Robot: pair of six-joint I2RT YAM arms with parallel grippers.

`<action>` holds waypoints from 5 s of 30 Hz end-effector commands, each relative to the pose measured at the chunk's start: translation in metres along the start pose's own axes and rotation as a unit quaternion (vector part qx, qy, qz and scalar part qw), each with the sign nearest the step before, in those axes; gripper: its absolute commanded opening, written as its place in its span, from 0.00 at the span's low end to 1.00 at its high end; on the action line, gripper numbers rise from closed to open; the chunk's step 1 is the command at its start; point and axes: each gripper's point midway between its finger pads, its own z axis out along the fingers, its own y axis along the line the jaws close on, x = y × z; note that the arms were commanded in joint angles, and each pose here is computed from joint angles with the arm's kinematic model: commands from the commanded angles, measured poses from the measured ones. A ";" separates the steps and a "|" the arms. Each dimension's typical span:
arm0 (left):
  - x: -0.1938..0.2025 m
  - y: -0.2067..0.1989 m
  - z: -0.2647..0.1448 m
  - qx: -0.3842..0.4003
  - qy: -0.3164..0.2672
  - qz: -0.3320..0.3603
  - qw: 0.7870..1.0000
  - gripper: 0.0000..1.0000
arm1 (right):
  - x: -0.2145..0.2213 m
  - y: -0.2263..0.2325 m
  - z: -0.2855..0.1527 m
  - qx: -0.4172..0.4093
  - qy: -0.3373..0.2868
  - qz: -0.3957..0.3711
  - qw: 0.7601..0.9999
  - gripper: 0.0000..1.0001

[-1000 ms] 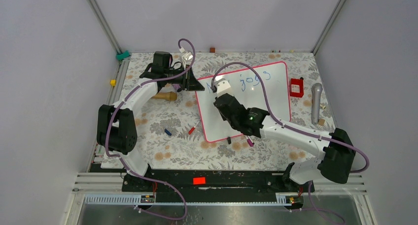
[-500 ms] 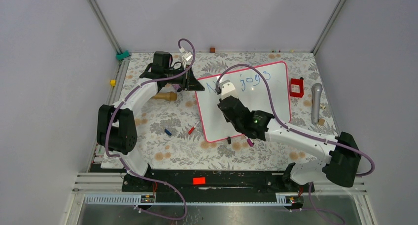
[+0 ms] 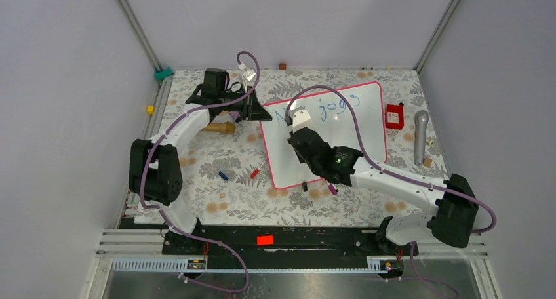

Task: Write a sentence on the whiteboard

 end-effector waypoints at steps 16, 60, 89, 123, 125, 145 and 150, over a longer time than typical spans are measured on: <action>-0.007 0.026 0.006 -0.064 -0.006 0.075 0.995 0.12 | -0.008 0.007 0.006 0.006 0.008 -0.007 1.000 0.00; -0.006 0.029 0.006 -0.071 -0.002 0.077 0.994 0.12 | 0.033 0.010 -0.001 -0.013 0.067 0.007 0.998 0.00; -0.007 0.028 0.006 -0.068 -0.003 0.076 0.995 0.12 | 0.010 -0.008 -0.020 -0.020 -0.071 0.036 0.997 0.00; -0.010 0.022 0.004 -0.062 -0.006 0.079 0.995 0.12 | -0.006 -0.007 -0.004 -0.063 -0.069 0.050 0.994 0.00; -0.011 0.021 0.004 -0.062 -0.007 0.079 0.995 0.12 | -0.015 -0.007 -0.004 -0.061 -0.085 0.056 0.993 0.00; -0.012 0.019 0.003 -0.061 -0.009 0.082 0.995 0.12 | -0.022 -0.026 -0.012 -0.021 -0.086 0.067 0.994 0.00; -0.012 0.019 0.003 -0.060 -0.008 0.083 0.995 0.12 | -0.017 -0.029 -0.010 -0.013 -0.074 0.071 0.995 0.00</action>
